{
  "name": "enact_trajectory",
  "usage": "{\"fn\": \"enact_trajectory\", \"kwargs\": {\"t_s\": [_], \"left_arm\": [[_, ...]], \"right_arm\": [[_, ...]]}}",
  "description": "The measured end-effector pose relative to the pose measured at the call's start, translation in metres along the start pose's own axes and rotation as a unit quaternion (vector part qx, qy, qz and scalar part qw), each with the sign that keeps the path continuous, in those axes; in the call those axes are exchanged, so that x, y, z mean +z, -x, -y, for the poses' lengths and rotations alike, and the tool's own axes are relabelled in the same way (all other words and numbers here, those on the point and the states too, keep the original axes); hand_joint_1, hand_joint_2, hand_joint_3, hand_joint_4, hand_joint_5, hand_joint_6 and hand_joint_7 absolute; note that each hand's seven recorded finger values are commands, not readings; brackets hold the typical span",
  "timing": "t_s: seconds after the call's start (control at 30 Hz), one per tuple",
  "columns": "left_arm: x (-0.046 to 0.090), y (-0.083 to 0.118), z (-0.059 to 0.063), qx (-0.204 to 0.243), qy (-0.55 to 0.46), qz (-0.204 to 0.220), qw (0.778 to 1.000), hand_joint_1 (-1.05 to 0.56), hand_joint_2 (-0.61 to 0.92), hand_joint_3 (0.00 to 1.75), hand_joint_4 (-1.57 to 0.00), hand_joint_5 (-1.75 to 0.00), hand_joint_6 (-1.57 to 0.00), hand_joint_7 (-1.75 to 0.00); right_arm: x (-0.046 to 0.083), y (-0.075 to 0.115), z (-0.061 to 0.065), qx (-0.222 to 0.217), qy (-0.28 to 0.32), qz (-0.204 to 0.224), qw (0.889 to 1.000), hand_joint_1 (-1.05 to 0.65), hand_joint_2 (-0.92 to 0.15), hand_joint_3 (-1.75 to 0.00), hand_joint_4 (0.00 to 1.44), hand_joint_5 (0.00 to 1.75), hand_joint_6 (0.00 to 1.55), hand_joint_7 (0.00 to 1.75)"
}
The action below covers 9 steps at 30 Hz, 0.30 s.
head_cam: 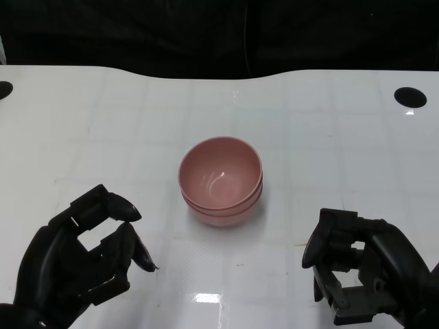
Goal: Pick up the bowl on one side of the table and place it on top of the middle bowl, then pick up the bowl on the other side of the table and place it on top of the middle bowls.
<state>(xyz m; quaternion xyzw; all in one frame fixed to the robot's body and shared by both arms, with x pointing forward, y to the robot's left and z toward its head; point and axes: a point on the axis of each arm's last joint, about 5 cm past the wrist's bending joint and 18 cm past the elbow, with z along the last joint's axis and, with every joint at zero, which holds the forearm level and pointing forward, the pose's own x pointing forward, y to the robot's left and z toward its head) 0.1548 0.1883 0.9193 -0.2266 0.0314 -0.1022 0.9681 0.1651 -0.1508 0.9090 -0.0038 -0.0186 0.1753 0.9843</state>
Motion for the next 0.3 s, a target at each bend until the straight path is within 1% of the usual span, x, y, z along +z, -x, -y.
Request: {"fn": "enact_trajectory", "kwargs": {"t_s": [0.3], "left_arm": [[-0.0008, -0.0011, -0.0016, 0.004, 0.000, -0.002, 1.000, -0.14, 0.45, 1.27, -0.77, -1.75, -0.69, -1.59]], "right_arm": [[-0.0002, -0.0017, 0.0003, 0.001, 0.000, 0.000, 1.000, -0.06, -0.37, -1.40, 0.85, 1.59, 0.81, 1.35]]}}
